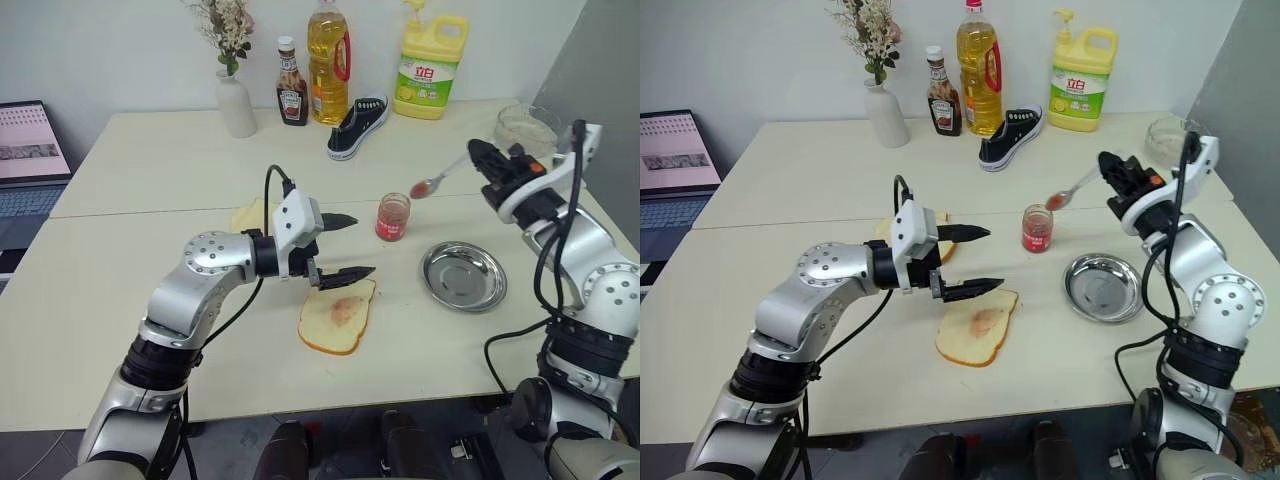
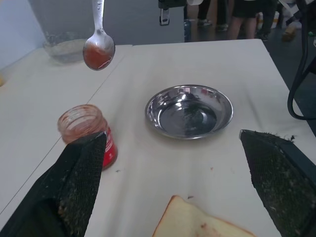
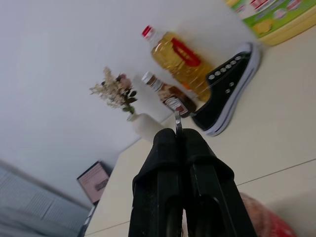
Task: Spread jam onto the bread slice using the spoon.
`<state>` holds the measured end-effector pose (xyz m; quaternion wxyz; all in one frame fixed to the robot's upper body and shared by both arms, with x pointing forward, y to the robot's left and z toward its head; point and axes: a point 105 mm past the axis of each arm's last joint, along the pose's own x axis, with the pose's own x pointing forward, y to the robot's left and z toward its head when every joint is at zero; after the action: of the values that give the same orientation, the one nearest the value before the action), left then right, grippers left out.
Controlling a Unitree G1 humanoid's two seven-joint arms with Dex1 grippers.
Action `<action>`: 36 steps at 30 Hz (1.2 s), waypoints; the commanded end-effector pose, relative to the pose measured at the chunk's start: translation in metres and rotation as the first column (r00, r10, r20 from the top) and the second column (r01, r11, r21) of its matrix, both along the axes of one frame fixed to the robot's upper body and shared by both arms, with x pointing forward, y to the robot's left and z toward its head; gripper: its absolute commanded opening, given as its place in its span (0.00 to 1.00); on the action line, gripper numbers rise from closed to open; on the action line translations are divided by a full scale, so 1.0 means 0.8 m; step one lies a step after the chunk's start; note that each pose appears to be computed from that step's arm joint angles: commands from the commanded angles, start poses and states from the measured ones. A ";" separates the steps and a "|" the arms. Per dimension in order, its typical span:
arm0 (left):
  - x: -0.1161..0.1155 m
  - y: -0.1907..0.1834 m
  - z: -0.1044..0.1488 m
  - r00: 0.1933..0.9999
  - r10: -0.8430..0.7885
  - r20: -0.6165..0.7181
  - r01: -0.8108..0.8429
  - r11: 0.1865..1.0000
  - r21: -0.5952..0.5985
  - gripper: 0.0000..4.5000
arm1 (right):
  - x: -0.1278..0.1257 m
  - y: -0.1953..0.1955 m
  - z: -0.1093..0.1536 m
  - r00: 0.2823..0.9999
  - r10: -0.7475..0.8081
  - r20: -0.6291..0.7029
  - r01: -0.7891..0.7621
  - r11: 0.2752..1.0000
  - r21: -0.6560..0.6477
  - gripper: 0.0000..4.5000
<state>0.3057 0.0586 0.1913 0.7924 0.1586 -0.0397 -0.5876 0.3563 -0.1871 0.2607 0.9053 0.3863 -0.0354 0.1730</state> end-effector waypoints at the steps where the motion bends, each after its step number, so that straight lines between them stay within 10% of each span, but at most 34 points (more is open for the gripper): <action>1: 0.006 -0.012 0.007 0.998 -0.018 0.065 0.019 1.000 -0.002 1.00 | -0.011 -0.017 0.018 0.996 -0.063 0.059 0.062 0.998 0.016 0.01; 20: -0.011 -0.078 -0.039 0.961 -0.260 0.095 0.248 0.961 0.121 1.00 | -0.085 -0.091 -0.092 0.935 -0.326 -0.137 0.318 0.945 -0.073 0.01; 36: -0.008 -0.107 -0.044 0.953 -0.282 0.109 0.272 0.957 0.099 1.00 | -0.071 -0.119 -0.170 0.921 -0.340 -0.189 0.355 0.934 0.050 0.01</action>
<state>0.3019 -0.0256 0.1450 0.6952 0.2120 -0.0578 -0.6844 0.2981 -0.2807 0.1121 0.8975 0.4392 -0.0038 -0.0396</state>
